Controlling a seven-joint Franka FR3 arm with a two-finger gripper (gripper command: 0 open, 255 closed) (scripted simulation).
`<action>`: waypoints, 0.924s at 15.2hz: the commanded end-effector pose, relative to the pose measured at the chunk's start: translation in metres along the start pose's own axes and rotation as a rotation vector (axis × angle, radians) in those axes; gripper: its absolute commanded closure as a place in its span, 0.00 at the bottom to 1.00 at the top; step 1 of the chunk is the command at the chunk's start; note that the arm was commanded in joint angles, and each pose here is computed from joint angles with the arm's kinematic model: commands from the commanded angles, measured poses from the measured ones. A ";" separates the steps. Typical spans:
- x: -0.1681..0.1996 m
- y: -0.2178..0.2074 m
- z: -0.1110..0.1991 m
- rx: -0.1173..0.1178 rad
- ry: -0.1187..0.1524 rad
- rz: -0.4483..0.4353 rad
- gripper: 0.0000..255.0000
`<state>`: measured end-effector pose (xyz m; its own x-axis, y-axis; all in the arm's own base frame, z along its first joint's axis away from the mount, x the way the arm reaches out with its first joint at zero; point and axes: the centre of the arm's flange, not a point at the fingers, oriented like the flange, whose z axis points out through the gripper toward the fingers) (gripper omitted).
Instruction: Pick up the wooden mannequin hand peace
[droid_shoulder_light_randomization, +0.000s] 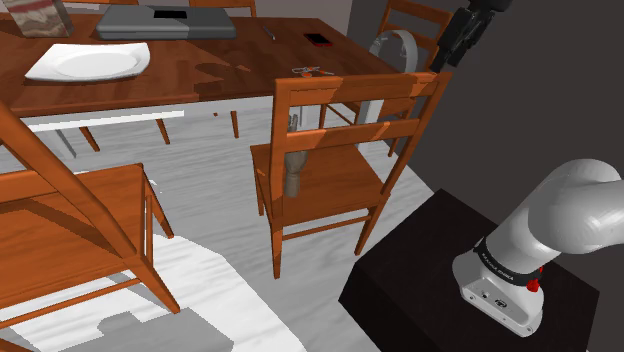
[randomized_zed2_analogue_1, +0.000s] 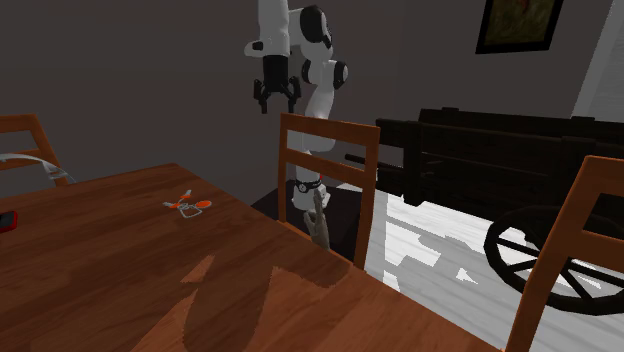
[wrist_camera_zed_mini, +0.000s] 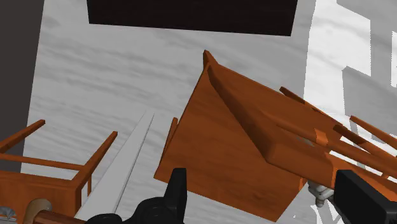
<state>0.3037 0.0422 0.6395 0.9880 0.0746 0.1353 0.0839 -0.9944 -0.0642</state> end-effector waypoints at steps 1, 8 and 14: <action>0.000 0.000 0.000 0.000 0.000 0.000 0.00; 0.047 -0.055 0.060 -0.044 0.020 -0.098 0.00; 0.085 -0.104 0.113 -0.082 0.037 -0.183 0.00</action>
<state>0.3713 0.1377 0.5969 0.9323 0.2291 0.2798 0.2156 -0.9733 0.0787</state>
